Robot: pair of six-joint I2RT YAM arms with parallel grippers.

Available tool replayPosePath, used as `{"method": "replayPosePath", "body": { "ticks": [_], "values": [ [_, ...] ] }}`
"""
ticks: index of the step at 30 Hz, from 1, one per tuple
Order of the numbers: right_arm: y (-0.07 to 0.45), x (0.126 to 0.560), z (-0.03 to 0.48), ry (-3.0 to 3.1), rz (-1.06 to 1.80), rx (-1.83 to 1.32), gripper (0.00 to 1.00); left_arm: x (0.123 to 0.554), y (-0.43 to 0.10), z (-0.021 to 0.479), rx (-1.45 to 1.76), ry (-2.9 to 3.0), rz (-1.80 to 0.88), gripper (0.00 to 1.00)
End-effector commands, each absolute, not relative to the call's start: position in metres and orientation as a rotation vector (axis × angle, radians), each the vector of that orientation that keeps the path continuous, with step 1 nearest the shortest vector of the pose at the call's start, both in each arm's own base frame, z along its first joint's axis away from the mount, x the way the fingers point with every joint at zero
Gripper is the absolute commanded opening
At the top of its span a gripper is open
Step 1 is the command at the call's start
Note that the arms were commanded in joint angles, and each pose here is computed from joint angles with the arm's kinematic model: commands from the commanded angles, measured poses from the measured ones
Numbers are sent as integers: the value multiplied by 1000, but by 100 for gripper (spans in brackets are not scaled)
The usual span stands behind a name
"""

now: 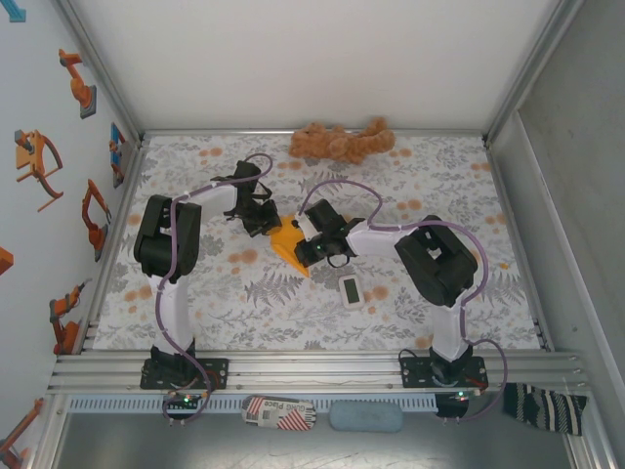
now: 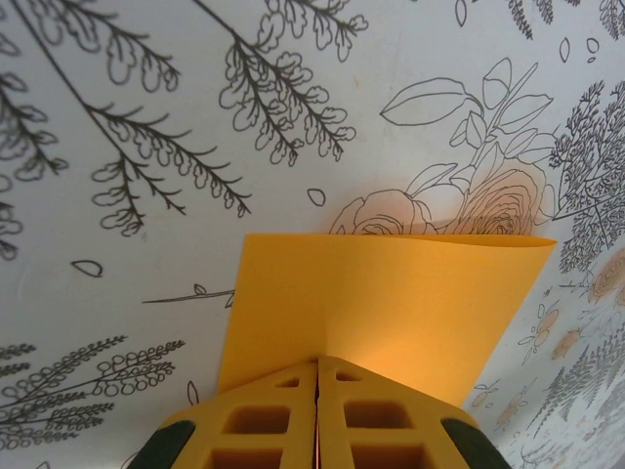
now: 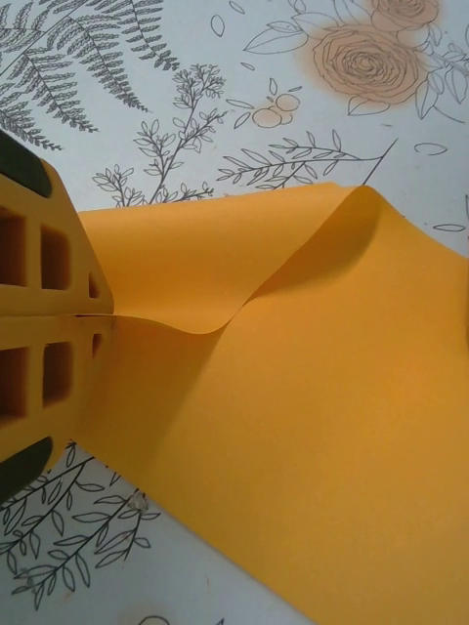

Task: Fold a paper plane with a square sheet of paper (pick it up from the middle)
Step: Third fold the triangle at the center of the table.

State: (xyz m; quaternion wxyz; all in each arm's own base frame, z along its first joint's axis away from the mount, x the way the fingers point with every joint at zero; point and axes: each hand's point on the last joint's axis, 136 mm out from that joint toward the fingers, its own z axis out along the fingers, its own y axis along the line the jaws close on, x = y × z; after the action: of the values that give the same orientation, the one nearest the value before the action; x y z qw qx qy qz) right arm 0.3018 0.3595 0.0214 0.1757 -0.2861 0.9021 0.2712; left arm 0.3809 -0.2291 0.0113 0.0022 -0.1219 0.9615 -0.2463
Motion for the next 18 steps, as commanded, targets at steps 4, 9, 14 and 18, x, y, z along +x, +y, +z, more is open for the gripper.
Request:
{"method": "replayPosePath", "body": {
  "ticks": [4,9,14,18],
  "values": [
    [361,308,20,2559,759,-819,0,353,-213,-34,-400,3160,-586,9],
    [359,308,18,2567,744,-815,0,353,-214,-34,-396,3161,-586,9],
    [359,309,17,2572,741,-813,0,353,-214,-35,-398,3164,-585,9],
    [358,307,14,2581,739,-815,0,353,-214,-33,-397,3160,-590,9]
  ]
}}
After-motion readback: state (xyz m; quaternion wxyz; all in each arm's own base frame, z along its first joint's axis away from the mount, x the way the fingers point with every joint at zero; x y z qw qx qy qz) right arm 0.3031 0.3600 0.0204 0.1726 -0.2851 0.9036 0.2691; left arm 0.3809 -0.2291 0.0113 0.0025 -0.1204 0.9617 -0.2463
